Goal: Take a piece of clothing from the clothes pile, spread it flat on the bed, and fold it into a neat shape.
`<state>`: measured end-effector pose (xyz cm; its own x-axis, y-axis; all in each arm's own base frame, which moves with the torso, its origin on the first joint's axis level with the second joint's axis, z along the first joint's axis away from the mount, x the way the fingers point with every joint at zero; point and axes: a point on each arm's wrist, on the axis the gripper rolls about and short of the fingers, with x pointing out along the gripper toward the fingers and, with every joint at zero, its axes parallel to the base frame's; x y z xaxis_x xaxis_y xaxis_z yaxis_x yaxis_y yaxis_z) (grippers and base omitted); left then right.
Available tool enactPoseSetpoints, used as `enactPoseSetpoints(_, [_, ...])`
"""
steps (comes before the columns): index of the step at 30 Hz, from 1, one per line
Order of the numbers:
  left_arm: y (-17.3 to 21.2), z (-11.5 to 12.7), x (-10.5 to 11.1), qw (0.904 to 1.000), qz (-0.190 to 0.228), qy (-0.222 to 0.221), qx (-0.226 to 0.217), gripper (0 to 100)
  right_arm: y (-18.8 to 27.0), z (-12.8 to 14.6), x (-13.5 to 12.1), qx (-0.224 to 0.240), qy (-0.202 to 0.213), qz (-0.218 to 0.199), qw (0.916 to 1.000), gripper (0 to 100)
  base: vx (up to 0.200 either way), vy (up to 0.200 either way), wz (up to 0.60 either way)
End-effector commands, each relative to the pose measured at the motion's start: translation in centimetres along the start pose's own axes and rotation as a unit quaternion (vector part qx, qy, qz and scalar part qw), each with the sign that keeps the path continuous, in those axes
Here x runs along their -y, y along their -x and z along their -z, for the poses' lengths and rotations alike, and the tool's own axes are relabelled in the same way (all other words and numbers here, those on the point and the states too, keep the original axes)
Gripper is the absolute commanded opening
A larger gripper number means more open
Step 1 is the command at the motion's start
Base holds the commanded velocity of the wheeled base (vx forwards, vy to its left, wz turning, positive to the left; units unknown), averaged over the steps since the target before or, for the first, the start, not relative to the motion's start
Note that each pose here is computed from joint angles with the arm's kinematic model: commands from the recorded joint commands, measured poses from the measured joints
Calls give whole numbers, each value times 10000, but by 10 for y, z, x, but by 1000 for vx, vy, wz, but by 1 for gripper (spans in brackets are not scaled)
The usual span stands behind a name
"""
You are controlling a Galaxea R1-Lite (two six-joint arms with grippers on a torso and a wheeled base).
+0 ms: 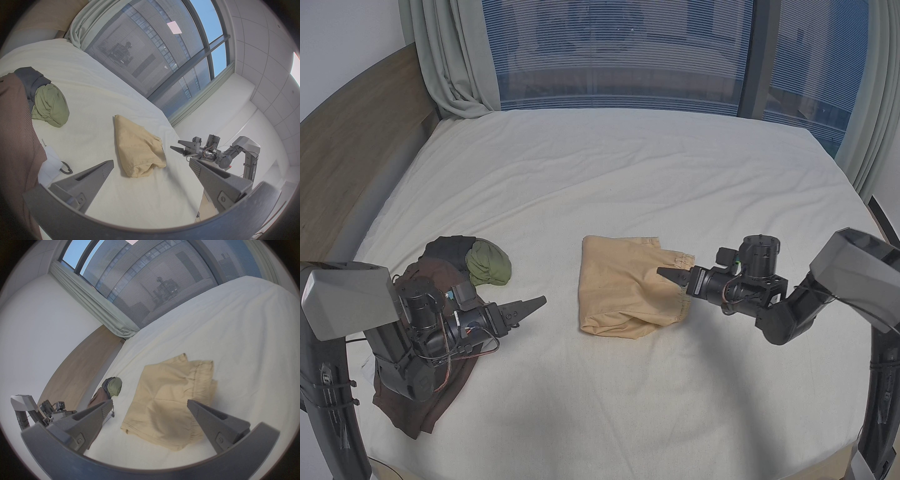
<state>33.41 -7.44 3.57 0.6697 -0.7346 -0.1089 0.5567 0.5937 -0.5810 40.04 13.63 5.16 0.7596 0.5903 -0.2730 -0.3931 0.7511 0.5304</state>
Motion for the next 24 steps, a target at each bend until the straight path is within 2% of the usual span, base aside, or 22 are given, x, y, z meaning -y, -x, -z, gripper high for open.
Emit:
enactPoseSetpoints(1, [0, -1, 0, 10000, 3, -14, 22, 100, -47, 47, 17, -388, -104, 80, 9992, 100, 0, 0, 0])
enactPoseSetpoints(7, [0, -3, -2, 10000, 96, -22, -3, 100, -62, 73, 36, -534, -159, 325, 9979, 100, 0, 0, 0])
enactPoseSetpoints(12, [3, -9, -1, 9997, 234, -74, 3, 100, -59, 71, 33, -480, -193, 318, 9982, 100, 0, 0, 0])
enactPoseSetpoints(15, [11, -24, 11, 9989, 411, -187, 130, 100, -37, 44, 10, -151, -194, 123, 9996, 100, 0, 0, 0])
enactPoseSetpoints(18, [26, -39, 38, 9967, 756, -223, 206, 100, 1, 5, -25, 339, -228, -163, 9990, 100, 0, 0, 0])
enactPoseSetpoints(19, [27, -41, 40, 9964, 781, -229, 215, 100, 3, 3, -27, 364, -220, -179, 9989, 100, 0, 0, 0])
enactPoseSetpoints(21, [46, -56, 71, 9925, 1149, -282, 316, 100, 52, -29, -58, 749, -79, -369, 9965, 100, 0, 0, 0])
enactPoseSetpoints(22, [47, -57, 74, 9919, 1192, -293, 323, 100, 57, -33, -61, 804, -64, -393, 9960, 100, 0, 0, 0])
enactPoseSetpoints(24, [69, -69, 104, 9860, 1581, -349, 388, 100, 104, -48, -79, 1036, 219, -403, 9936, 100, 0, 0, 0])
